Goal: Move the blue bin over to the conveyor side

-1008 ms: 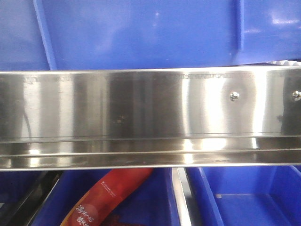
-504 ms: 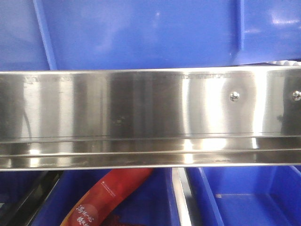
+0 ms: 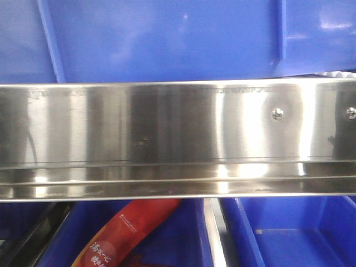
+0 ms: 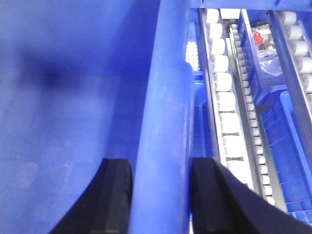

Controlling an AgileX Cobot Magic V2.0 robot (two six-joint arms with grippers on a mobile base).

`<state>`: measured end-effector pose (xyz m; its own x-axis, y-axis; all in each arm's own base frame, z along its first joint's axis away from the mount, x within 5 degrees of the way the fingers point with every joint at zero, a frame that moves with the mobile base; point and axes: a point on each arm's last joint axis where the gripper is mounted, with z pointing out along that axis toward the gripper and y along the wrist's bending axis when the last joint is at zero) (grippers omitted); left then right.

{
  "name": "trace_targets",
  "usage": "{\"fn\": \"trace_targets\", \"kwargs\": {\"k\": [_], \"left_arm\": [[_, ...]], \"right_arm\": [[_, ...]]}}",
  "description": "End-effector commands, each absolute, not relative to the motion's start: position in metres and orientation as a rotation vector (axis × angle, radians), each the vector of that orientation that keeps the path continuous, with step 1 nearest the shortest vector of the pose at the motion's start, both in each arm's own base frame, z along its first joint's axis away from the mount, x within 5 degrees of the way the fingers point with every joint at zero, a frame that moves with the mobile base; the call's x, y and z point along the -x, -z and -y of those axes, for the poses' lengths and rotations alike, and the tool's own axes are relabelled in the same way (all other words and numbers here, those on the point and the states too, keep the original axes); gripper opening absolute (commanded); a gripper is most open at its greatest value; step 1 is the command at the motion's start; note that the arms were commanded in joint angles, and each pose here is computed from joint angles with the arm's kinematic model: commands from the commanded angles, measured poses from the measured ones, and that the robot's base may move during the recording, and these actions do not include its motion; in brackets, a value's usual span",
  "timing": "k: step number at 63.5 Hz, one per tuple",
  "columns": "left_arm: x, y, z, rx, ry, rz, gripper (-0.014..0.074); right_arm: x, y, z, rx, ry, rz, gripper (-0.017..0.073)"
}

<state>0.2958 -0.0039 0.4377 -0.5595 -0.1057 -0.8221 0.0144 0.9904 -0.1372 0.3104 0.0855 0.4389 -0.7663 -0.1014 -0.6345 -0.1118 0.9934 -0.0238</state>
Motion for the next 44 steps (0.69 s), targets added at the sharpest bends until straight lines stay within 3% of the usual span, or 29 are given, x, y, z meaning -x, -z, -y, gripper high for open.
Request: {"fn": "trace_targets", "kwargs": {"k": [1, 16, 35, 44], "left_arm": [[-0.295, -0.442, 0.006, 0.062, 0.170, -2.140, -0.0008], [-0.305, -0.439, 0.006, 0.072, 0.181, -2.108, 0.0025], [-0.331, -0.423, 0.006, 0.100, 0.209, -2.087, 0.0403], [-0.347, -0.407, 0.006, 0.107, 0.214, -2.141, 0.0424]], "right_arm": [[-0.308, -0.443, -0.085, 0.160, -0.016, -2.425, -0.0070], [-0.308, -0.443, -0.085, 0.160, -0.016, -2.425, -0.0070], [-0.308, -0.443, -0.085, 0.160, -0.016, -2.425, -0.0070], [-0.308, -0.443, -0.085, 0.160, -0.016, -2.425, -0.0070]]}}
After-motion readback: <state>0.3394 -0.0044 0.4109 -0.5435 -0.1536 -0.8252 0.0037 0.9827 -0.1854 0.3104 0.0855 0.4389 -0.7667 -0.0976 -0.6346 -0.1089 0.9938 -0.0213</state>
